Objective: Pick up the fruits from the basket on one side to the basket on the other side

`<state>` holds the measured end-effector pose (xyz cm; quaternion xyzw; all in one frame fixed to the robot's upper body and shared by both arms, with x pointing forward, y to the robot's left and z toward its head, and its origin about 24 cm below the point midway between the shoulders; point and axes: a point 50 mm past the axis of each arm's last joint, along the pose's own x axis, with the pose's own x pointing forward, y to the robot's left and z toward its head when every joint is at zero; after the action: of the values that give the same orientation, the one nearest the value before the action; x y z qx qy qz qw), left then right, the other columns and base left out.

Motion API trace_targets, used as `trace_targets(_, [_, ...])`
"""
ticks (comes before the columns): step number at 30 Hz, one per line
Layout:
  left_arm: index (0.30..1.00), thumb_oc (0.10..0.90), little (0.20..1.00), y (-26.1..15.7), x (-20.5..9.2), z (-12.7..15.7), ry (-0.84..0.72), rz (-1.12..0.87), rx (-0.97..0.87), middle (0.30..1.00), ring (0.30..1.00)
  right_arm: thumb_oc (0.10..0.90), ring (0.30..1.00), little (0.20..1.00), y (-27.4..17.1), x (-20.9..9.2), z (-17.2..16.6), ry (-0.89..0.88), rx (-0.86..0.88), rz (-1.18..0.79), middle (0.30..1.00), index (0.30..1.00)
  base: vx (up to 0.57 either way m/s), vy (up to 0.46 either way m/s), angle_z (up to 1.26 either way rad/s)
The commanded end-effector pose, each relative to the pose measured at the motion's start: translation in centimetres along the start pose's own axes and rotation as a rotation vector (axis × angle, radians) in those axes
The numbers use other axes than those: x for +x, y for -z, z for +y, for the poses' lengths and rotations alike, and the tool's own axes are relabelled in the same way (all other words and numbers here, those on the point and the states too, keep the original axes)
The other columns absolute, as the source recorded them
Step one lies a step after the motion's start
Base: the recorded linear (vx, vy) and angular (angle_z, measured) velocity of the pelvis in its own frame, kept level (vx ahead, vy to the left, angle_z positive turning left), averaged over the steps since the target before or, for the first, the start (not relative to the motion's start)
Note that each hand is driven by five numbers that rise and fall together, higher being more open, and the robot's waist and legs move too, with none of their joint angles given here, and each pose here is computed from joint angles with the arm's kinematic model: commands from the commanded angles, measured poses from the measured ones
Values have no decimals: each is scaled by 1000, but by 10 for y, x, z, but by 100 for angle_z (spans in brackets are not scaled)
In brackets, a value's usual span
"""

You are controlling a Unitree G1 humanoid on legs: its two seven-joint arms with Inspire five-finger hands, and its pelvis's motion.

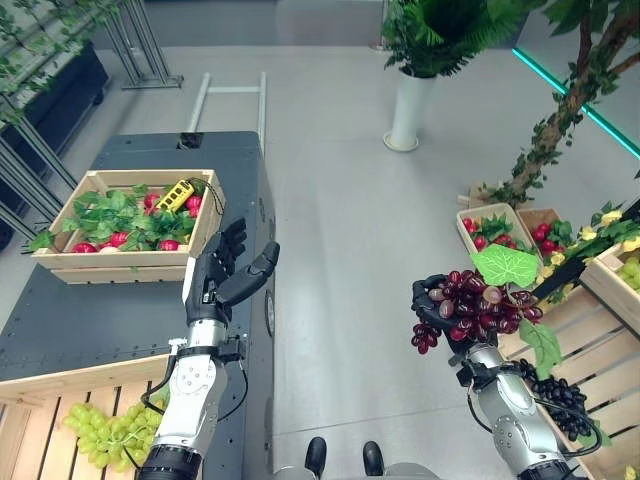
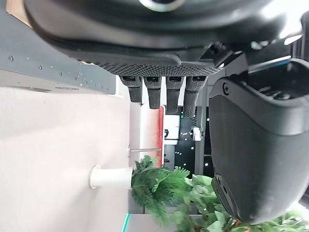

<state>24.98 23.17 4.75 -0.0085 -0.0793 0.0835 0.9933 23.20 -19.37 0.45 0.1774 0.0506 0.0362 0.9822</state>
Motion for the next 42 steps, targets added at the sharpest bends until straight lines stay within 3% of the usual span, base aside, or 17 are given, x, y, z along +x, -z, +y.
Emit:
trace_targets(1, [900, 800, 900, -24, 21, -7, 74, -112, -1, 900, 900, 400, 300, 300, -39, 19, 18, -89, -13, -201, 300, 300, 20, 131, 6])
trace_targets(9, [900, 800, 900, -10, 11, -19, 170, -39, -37, 900, 900, 400, 300, 300, -21, 8, 13, -33, -2, -136, 300, 300, 3, 142, -8])
trace_targets(17, [900, 800, 900, -4, -6, 3, 88, -30, -58, 900, 900, 400, 300, 300, -1, 6, 17, -75, 84, -53, 300, 300, -83, 33, -68])
trace_targets(24, [900, 800, 900, 0, 0, 6, 10, -8, -82, 900, 900, 400, 300, 300, 25, 13, 35, -115, 125, 10, 300, 300, -49, -141, -92])
trace_targets(27, [900, 800, 900, 23, -6, 2, -71, 138, -252, 900, 900, 400, 300, 300, 30, 20, 40, -68, 161, 65, 300, 300, 49, -257, -57])
trace_targets(33, [900, 800, 900, 34, -20, -23, 58, 178, -315, 900, 900, 400, 300, 300, 37, 11, 21, 55, 154, 80, 300, 300, 71, -205, -13])
trace_targets(42, [900, 800, 900, 24, -19, -13, 21, 106, -378, 900, 900, 400, 300, 300, 42, 2, 3, 80, 107, 137, 300, 300, 87, -197, -4])
